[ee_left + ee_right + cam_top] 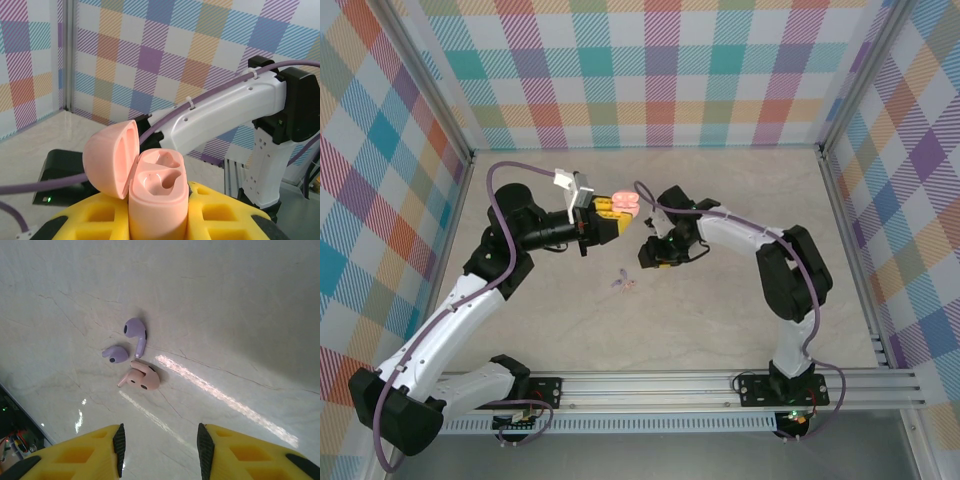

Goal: Insert the wireless bluetooth earbuds into the charging case

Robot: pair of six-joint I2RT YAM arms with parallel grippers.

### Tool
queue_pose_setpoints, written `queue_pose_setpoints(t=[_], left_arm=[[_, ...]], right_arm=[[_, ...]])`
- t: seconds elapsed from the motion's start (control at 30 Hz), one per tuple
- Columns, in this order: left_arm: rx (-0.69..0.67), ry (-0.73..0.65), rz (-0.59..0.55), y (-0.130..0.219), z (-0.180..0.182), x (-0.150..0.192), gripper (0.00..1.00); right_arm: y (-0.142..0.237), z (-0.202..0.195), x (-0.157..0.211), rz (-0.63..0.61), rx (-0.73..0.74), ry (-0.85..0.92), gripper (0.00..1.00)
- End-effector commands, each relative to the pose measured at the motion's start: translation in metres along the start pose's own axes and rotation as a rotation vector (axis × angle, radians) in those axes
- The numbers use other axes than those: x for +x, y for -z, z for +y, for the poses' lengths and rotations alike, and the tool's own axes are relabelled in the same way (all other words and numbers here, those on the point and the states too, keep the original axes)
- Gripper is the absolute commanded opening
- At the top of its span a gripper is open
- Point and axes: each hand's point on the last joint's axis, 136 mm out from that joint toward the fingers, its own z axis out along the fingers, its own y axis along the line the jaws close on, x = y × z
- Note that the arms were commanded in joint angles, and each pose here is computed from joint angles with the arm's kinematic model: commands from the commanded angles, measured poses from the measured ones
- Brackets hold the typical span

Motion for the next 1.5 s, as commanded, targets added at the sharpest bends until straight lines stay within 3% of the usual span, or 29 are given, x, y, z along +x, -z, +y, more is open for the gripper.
queue_pose_setpoints(t=[0.0, 0.73, 1.1, 1.47], left_arm=[[-0.011, -0.018, -0.032, 0.007, -0.002, -0.010, 0.19], [-0.017, -0.025, -0.020, 0.010, -0.004, -0.008, 0.19], [-0.020, -0.026, -0.012, 0.013, -0.006, -0.006, 0.19], [-0.016, -0.025, -0.009, 0.011, -0.005, -0.005, 0.19]], right_arm=[[-0.008, 0.010, 0.000, 0.024, 0.004, 0.032, 0.45], [-0.058, 0.009, 0.012, 0.112, 0.205, 0.085, 0.43], [-0.056, -0.012, 0.009, 0.090, 0.325, 0.043, 0.36], [-0.028, -0.038, 0.003, 0.048, 0.533, 0.051, 0.35]])
